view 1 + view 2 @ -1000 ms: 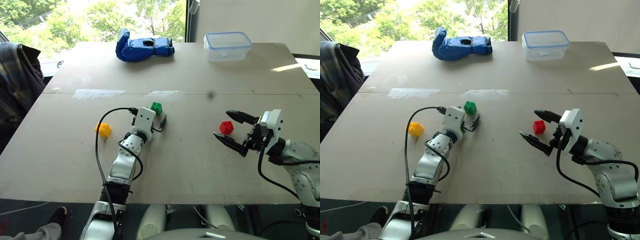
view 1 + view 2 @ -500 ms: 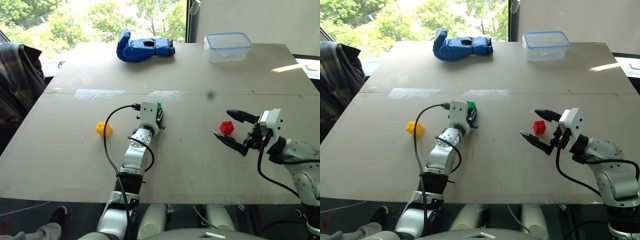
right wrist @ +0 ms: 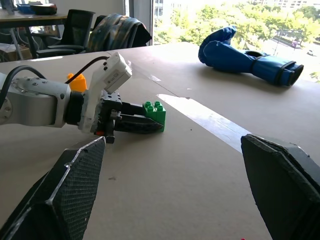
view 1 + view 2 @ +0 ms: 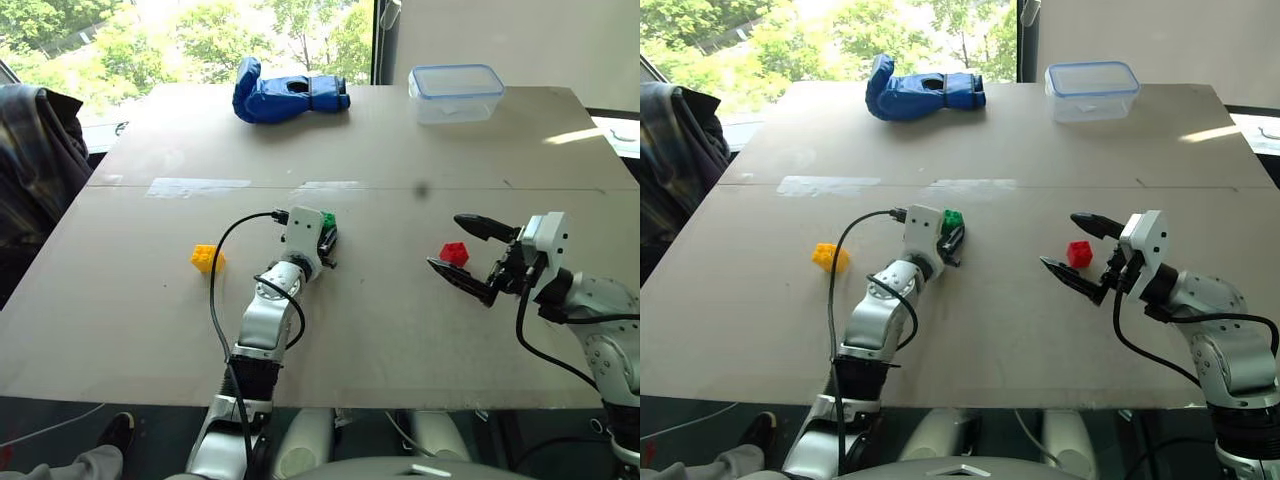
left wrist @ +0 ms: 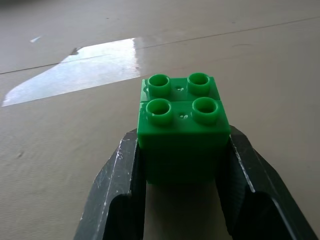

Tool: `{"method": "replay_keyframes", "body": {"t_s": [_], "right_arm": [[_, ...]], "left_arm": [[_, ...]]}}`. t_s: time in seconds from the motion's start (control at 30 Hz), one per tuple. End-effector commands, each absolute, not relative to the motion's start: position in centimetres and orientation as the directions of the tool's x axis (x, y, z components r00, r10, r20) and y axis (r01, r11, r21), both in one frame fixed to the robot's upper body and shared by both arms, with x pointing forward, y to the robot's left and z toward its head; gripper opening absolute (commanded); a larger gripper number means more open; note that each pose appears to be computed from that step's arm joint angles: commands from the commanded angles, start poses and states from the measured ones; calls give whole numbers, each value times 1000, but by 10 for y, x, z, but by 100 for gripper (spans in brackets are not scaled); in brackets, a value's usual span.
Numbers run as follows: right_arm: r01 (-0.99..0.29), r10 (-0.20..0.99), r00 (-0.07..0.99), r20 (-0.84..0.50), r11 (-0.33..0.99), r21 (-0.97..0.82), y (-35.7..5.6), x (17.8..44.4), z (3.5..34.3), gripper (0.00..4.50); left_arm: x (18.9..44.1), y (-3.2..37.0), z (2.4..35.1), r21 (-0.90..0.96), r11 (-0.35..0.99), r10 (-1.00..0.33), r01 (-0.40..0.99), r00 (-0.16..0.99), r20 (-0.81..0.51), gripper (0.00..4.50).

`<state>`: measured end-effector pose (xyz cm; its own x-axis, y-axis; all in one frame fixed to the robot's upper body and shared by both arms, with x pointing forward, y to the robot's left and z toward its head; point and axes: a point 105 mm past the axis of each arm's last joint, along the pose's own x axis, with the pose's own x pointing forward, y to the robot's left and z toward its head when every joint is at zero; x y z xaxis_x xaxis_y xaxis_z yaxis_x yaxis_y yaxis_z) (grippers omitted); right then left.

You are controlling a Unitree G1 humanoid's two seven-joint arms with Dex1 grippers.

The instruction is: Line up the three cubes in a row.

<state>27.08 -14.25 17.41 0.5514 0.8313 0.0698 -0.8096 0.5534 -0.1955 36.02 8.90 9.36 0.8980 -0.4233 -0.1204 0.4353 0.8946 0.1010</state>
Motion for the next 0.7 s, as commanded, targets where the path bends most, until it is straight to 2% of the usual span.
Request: {"method": "replay_keyframes", "body": {"t_s": [0.03,0.17,0.27,0.5,0.7], "right_arm": [[-806,833,543,107,553,-214,-150,266,182,450],[-806,829,551,98,559,-195,-158,264,176,450],[-808,829,553,87,559,-187,-163,263,172,450],[-803,820,569,66,571,-170,-174,255,165,450],[-776,792,609,45,607,-172,-186,248,159,450]], "left_arm": [[345,62,110,168,739,-654,652,755,-48,127],[344,60,112,267,555,-808,788,586,-50,127],[344,63,116,269,404,-903,874,428,-37,127],[340,63,96,227,27,-971,974,79,-224,127],[346,43,92,256,-77,-955,964,2,-296,127]]}}
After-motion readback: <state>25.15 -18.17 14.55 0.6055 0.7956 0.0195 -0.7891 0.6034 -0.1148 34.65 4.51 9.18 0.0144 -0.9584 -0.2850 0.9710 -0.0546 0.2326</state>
